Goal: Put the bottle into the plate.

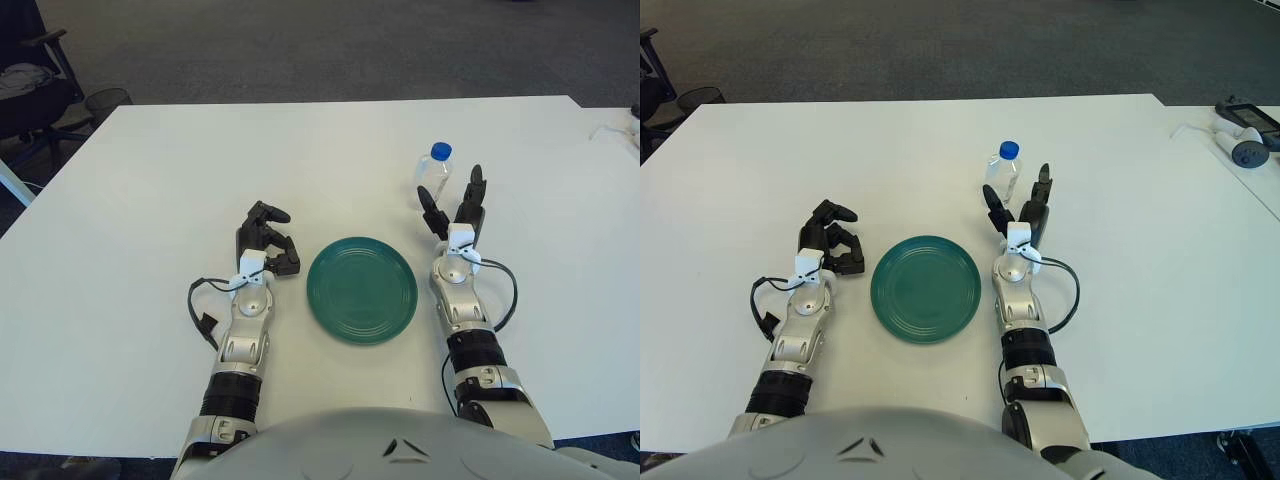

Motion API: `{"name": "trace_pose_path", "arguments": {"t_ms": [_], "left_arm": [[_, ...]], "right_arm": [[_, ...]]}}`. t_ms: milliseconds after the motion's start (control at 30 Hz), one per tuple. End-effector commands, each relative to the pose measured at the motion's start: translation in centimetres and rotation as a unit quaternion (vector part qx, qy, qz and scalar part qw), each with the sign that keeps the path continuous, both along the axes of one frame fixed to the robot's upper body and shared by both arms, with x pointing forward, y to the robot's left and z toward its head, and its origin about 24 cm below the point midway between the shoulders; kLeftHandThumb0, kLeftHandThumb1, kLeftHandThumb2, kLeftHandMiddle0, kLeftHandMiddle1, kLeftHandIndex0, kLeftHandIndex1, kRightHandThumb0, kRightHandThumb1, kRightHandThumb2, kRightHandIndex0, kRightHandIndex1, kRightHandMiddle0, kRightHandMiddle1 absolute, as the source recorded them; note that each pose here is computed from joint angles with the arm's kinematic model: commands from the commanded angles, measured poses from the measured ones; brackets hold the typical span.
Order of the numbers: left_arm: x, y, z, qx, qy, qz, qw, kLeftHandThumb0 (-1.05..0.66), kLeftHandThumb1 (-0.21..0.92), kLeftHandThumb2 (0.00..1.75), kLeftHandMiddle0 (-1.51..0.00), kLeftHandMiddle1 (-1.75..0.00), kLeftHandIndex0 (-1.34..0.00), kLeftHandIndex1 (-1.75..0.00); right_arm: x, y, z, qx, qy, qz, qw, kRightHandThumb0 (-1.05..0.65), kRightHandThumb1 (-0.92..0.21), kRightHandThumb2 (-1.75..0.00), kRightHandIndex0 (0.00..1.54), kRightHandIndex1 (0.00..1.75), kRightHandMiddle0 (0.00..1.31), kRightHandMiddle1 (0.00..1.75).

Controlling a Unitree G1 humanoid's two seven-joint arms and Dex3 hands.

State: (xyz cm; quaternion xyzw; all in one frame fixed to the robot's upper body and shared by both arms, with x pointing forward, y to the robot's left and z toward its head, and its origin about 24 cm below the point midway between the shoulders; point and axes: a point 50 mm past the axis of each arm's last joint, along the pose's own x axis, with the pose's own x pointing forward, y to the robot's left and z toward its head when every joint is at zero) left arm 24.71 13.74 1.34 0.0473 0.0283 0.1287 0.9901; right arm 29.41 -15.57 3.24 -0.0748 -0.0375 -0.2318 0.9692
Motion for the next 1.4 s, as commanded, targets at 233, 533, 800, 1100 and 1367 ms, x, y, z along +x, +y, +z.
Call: {"name": "trace_pose_path", "arguments": {"t_ms": [233,533,800,1100,1367], "left_arm": [[-0.8,0.4,-1.7,0.014,0.056,0.010,0.998,0.00,-0.06,1.75,-0.88,-1.74,-0.68,-1.75],[-0.8,0.3,-1.6,0.011,0.055,0.006,0.998,0.00,-0.06,1.75,-0.87,-1.75,-0.68,-1.75],[-0.8,0.3,-1.6,0.008,0.054,0.006,0.999,0.00,-0.06,1.75,-0.88,-1.75,-0.68,-1.75],[-0.8,0.2,-1.5,0.012,0.052,0.012,0.999,0.00,-0.06,1.75,-0.88,-1.75,-0.68,-1.75],[-0.9,0.2,-1.6,0.016,0.057,0.013,0.998,0.00,-0.06,1.75,-0.87,-1.75,-0.68,-1.75]], "right_arm": [[2.2,-0.4,-0.4,-0.025,0.039,-0.006,0.999,-1.04,-0.92,-0.33,0.05,0.01,0.00,0.13],[2.4,-0.4,-0.5,-0.027,0.039,-0.008,0.999,-1.05,-0.92,-0.35,0.06,0.01,0.00,0.15],[2.4,-0.4,-0.5,-0.027,0.039,-0.008,0.999,-1.05,-0.92,-0.36,0.06,0.01,0.00,0.15],[2.4,-0.4,-0.6,-0.027,0.039,-0.009,0.999,-1.05,-0.92,-0.36,0.06,0.00,0.00,0.15],[2.4,-0.4,-0.6,-0.027,0.039,-0.009,0.999,-1.05,-0.92,-0.36,0.06,0.00,0.00,0.15]]}}
